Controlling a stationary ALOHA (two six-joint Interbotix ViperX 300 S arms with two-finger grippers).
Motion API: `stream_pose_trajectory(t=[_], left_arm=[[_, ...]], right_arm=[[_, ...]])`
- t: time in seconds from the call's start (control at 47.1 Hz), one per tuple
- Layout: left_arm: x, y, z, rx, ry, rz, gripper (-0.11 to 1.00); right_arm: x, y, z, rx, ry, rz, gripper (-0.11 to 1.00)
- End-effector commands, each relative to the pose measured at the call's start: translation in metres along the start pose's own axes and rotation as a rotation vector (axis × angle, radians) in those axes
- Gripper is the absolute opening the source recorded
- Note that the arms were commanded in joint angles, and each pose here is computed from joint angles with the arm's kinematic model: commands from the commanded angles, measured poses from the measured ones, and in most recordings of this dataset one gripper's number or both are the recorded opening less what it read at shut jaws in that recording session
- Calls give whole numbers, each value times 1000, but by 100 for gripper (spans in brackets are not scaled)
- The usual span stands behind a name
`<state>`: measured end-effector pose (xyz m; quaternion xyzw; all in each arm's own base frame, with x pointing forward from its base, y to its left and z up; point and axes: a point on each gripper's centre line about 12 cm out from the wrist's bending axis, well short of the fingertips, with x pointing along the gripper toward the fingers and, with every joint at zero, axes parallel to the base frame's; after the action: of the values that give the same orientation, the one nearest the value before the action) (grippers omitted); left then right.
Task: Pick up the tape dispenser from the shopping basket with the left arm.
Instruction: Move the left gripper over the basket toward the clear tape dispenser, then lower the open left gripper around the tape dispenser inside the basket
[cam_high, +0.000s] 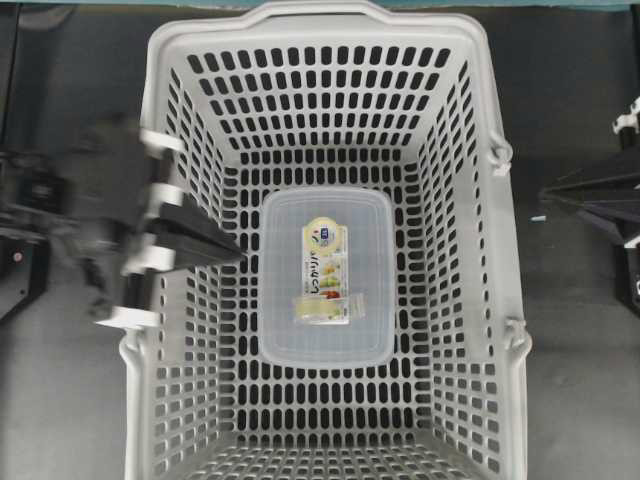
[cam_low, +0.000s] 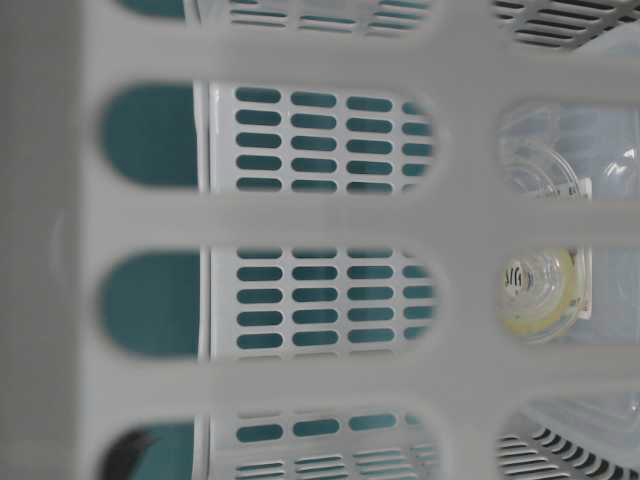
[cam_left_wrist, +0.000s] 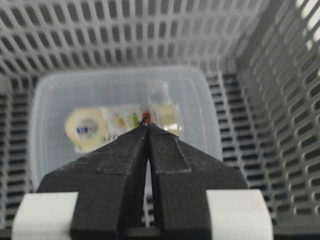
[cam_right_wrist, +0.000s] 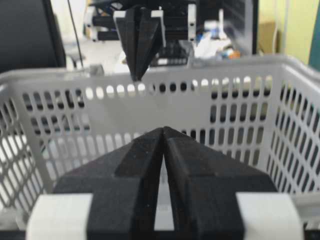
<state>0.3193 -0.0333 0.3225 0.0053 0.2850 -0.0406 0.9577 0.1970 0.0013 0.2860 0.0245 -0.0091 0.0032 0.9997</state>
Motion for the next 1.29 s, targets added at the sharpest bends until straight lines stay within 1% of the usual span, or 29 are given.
stream_pose_trajectory(t=[0.0,0.106,0.212,0.276,0.34,0.382,0.552,0.594,0.616,0.679,0.722,0.785,0.849,0.892,0.934,0.976,1.04,1.104,1.146,1.21,1.274], left_arm=[[15,-3,18,-9,52,0,0],[32,-5,23,-28,138,3,0],[48,-6,22,-41,225,10,0],[55,-7,21,-40,252,11,0],[61,-9,21,-37,263,8,0],[65,-10,21,-36,269,7,0],[78,-14,14,-37,305,3,1],[81,-16,12,-41,316,2,3],[82,-17,11,-44,320,2,6],[86,-18,10,-57,327,2,24],[90,-21,8,-58,336,-2,39],[96,-23,6,-67,348,1,57],[105,-24,0,-75,373,3,75],[111,-23,-3,-79,386,6,84],[119,-24,-9,-82,406,9,90],[126,-24,-16,-81,428,11,91],[136,-24,-25,-86,457,15,90],[144,-25,-32,-97,479,21,89],[149,-25,-35,-113,484,24,88],[151,-25,-34,-127,476,28,86],[151,-25,-31,-139,467,29,80]], right_arm=[[2,1,6,5,-5,1,3],[2,1,5,3,2,1,18],[2,0,5,3,3,1,41],[2,0,5,3,5,1,53],[2,0,5,3,5,1,61],[2,0,5,3,5,-1,65],[2,0,5,3,5,1,65],[2,0,5,3,5,1,65],[2,0,5,3,5,1,65],[1,0,5,3,3,-1,65],[2,0,4,3,6,-1,65],[1,0,4,2,5,1,65],[2,0,4,2,6,1,65],[1,0,3,1,8,-1,65],[1,0,2,2,9,1,65],[1,0,1,1,14,-1,65],[1,0,0,1,14,0,65],[1,0,0,1,14,0,65],[1,0,0,1,14,0,65],[1,0,0,1,14,0,65],[1,0,0,1,15,0,65]])
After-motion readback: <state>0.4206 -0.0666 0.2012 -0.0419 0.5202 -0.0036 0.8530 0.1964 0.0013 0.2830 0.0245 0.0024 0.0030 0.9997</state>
